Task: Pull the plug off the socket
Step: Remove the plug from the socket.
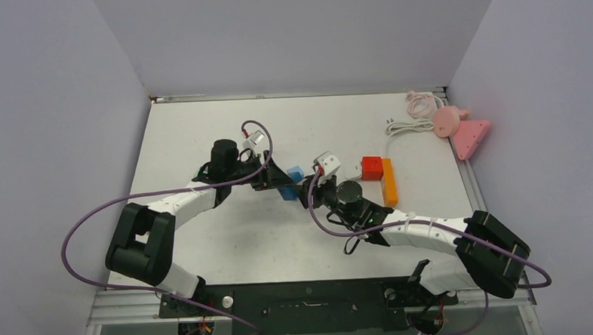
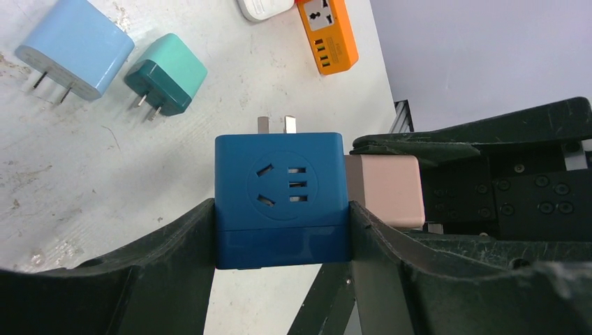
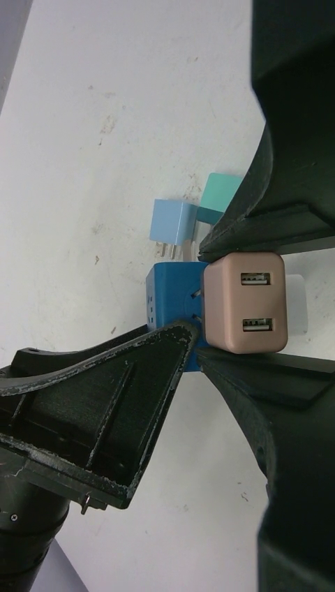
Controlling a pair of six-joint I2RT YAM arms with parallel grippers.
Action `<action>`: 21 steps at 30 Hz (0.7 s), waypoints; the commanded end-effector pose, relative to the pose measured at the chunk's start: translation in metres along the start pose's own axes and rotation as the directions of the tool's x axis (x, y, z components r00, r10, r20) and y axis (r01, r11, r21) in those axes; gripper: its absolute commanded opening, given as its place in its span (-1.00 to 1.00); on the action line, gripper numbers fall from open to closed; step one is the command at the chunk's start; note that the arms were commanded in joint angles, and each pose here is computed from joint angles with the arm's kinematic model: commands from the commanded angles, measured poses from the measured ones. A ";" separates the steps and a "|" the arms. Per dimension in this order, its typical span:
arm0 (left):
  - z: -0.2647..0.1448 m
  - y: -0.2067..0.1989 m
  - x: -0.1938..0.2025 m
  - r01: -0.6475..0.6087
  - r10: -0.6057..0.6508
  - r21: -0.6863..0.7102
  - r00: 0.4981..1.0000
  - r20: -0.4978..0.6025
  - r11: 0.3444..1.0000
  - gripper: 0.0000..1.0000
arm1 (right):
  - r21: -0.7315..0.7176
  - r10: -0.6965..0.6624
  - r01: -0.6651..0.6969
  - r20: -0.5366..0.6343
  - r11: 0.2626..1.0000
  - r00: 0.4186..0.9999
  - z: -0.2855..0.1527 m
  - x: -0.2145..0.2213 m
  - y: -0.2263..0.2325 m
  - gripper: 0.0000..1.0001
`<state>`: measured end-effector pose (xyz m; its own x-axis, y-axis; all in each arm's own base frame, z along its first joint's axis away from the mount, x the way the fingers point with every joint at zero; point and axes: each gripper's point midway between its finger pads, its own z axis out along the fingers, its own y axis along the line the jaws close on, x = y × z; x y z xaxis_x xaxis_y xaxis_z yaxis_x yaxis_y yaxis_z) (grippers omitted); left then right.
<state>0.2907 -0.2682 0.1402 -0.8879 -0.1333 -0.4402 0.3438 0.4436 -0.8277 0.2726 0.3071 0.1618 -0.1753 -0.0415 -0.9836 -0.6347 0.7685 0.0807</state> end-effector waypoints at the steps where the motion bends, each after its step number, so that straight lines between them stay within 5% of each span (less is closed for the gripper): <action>1: -0.006 -0.030 -0.025 -0.107 0.105 0.036 0.993 0.061 0.994 -1.00 | -0.062 0.122 -0.117 0.071 0.991 0.990 0.006 -0.023 -0.015 -0.89; 11: -0.005 -0.032 -0.023 -0.135 0.134 0.020 0.989 0.055 0.991 -1.00 | -0.086 0.181 -0.175 0.062 0.981 0.982 0.007 -0.021 -0.029 -0.89; 21: -0.007 -0.018 -0.024 -0.127 0.130 -0.065 0.990 0.051 0.990 -1.00 | -0.016 0.052 -0.051 0.059 0.999 0.997 0.005 -0.019 -0.014 -0.89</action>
<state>0.2958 -0.2690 0.1417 -0.8732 -0.1236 -0.4714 0.3529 0.5067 -0.7866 0.2793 0.3024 0.1605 -0.2657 0.0443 -0.9630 -0.6876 0.6915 0.2215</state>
